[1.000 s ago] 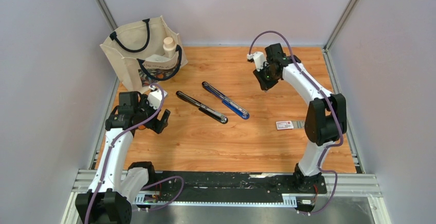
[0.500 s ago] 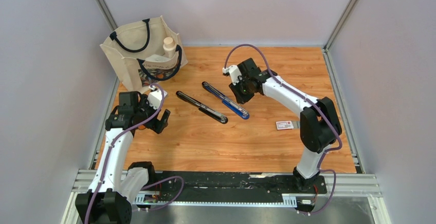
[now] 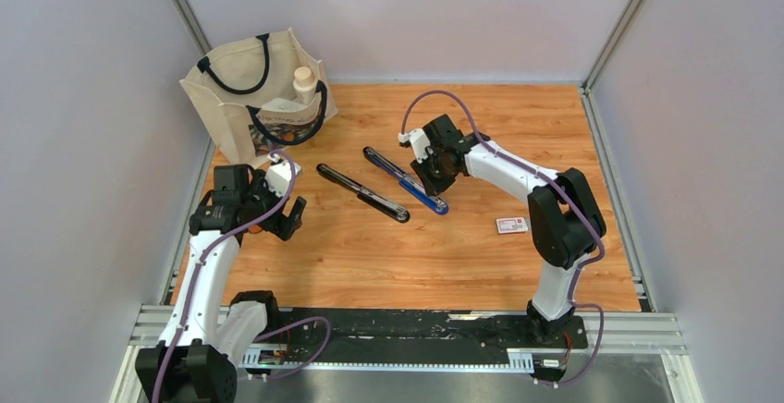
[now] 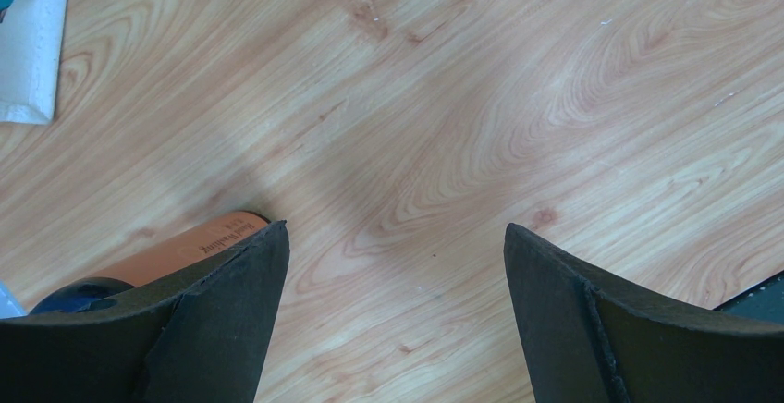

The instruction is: Load the staples into the stapler

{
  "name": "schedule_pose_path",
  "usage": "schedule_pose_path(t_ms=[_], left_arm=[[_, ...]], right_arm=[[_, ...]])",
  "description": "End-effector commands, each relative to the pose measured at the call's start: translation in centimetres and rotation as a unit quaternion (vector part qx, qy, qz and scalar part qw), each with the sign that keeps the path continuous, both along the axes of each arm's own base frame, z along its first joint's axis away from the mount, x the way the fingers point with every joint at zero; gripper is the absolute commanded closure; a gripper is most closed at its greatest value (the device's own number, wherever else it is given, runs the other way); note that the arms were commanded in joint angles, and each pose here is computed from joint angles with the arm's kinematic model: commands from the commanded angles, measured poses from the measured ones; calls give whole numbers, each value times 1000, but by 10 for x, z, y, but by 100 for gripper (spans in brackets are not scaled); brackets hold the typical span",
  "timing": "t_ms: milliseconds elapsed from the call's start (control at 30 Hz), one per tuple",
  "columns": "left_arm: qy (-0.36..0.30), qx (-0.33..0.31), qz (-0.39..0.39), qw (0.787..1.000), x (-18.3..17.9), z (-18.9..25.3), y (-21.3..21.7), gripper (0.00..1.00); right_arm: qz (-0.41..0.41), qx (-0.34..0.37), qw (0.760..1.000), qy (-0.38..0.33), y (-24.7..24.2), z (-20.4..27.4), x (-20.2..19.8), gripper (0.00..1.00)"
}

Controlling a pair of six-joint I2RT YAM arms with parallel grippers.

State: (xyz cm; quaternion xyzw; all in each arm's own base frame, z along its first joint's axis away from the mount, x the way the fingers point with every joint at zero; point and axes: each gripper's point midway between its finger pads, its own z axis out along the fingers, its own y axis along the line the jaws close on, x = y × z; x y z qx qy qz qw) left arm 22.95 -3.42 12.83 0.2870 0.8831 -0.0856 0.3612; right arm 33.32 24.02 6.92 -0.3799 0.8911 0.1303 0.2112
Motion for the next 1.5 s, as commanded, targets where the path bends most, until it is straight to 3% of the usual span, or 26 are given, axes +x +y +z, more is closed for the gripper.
schedule_pose_path(t_ms=[0, 1467], left_arm=[[-20, 3, -4, 1000, 5, 4, 1, 6], [-21, 3, -3, 1000, 5, 5, 1, 6]], right_arm=[[4, 13, 1000, -19, 6, 5, 8, 80], [50, -20, 998, -25, -3, -16, 7, 80]])
